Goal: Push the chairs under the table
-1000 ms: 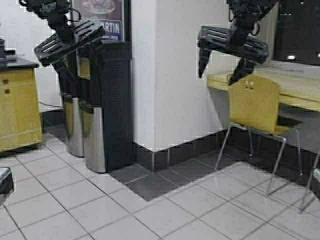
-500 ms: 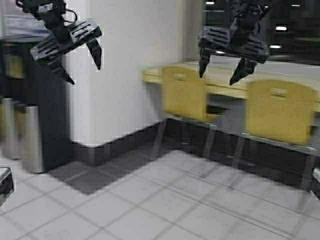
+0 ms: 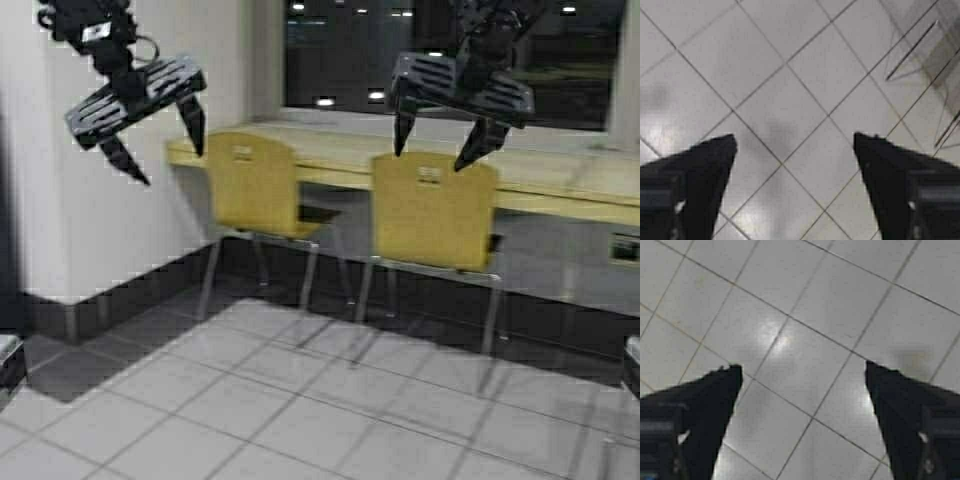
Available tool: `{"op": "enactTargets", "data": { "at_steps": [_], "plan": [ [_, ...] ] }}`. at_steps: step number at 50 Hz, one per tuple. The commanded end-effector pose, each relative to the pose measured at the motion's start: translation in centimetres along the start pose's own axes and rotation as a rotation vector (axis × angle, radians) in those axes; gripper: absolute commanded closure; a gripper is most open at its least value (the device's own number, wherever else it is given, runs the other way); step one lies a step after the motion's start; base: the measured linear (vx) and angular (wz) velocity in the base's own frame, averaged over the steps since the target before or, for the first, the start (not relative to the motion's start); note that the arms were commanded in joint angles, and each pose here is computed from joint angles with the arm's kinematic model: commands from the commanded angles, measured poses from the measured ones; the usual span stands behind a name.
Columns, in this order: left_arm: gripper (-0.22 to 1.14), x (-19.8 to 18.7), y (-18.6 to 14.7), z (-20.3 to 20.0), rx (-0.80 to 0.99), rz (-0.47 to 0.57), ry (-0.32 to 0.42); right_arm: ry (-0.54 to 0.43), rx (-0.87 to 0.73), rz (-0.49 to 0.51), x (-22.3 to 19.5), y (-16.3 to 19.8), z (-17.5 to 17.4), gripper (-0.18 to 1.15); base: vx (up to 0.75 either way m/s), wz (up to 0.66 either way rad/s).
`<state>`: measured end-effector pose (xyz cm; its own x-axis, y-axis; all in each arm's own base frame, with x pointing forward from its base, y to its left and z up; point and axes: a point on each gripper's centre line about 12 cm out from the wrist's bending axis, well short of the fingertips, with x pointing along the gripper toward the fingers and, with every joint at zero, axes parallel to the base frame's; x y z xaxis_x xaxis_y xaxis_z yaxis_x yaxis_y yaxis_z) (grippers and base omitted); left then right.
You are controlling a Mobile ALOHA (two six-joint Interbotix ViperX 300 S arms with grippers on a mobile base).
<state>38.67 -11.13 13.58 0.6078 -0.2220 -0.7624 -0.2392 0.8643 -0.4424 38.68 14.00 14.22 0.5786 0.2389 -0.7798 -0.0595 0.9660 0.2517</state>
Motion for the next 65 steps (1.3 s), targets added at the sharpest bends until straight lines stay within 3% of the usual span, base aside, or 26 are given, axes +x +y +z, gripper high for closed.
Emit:
{"op": "enactTargets", "data": {
  "at_steps": [1, 29, 56, 65],
  "plan": [
    [-0.09, -0.4, -0.8, 0.7, 0.005, -0.021, -0.026, -0.042, 0.013, 0.015, -0.8, 0.4, 1.2, -0.07, -0.06, -0.35],
    [-0.09, -0.6, -0.7, 0.6, 0.005, -0.02, -0.023, -0.036, 0.021, 0.014, -0.8, 0.3, 1.0, -0.07, -0.03, -0.58],
    [-0.09, -0.7, -0.1, 0.6, -0.015, -0.01, -0.02, -0.03, 0.023, 0.021, -0.5, 0.7, 0.9, -0.07, 0.0, -0.16],
    [-0.09, -1.0, -0.2, 0.8, -0.091, -0.024, -0.014, -0.026, 0.159, 0.034, 0.2, 0.2, -0.6, -0.07, 0.03, -0.24]
  ]
}}
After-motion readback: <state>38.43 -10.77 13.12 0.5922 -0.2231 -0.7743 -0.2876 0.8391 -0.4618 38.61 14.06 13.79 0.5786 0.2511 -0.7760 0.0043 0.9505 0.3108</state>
